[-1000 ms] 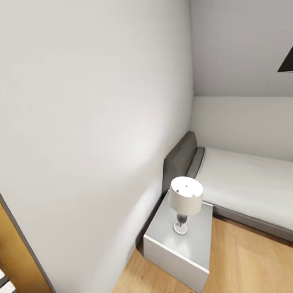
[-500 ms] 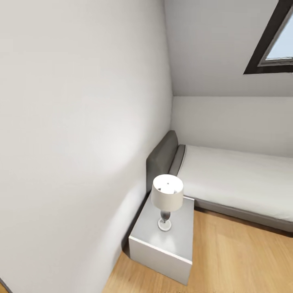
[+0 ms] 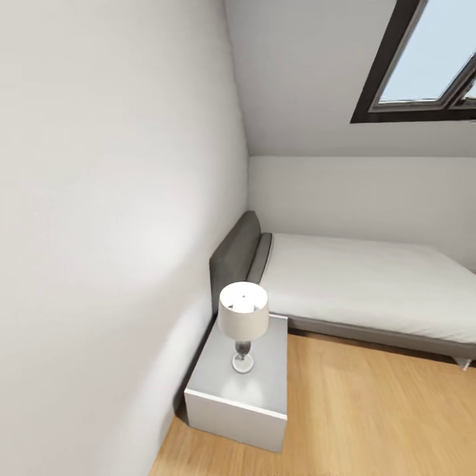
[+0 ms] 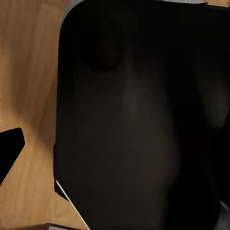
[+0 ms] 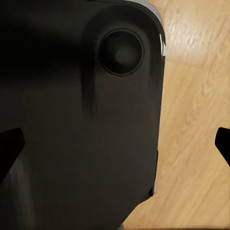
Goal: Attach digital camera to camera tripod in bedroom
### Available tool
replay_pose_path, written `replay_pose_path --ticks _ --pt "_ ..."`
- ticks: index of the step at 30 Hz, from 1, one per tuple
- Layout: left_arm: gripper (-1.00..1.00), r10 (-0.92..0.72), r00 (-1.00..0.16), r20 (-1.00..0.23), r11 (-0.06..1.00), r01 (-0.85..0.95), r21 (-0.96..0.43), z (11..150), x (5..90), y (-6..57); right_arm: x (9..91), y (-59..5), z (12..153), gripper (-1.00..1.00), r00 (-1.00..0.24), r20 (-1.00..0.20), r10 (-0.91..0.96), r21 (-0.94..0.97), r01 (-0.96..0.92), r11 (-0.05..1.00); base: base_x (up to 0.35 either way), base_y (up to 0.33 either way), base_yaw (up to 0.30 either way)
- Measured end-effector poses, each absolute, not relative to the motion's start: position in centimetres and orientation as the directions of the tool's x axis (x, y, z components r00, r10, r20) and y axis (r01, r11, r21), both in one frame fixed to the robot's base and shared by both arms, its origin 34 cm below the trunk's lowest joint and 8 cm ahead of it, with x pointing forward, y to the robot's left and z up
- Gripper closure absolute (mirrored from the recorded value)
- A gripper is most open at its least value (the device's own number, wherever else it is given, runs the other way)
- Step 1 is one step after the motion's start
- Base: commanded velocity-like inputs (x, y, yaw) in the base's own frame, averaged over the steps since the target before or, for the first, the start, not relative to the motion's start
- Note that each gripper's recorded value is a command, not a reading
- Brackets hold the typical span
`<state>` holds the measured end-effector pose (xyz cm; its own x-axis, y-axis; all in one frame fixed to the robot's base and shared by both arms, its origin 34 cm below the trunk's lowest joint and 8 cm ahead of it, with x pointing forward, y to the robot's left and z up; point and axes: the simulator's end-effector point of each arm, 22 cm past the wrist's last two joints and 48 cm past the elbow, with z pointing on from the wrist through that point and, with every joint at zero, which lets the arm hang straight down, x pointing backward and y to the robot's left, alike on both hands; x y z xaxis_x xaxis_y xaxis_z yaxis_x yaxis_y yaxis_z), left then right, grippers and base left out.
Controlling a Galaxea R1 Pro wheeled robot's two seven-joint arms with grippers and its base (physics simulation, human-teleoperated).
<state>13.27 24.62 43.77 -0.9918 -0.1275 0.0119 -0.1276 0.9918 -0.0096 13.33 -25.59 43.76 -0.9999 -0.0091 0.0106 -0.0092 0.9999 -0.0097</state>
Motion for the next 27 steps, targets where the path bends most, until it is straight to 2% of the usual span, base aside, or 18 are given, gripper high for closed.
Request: replay_pose_path --ticks 27 --pt "-1.0 -0.134 -0.991 0.012 0.991 -0.134 -0.011 43.77 13.28 24.5 13.28 -25.31 43.76 -1.0 -1.0 0.013 -0.014 -0.006 -0.014 1.0 0.0 0.0 -0.296"
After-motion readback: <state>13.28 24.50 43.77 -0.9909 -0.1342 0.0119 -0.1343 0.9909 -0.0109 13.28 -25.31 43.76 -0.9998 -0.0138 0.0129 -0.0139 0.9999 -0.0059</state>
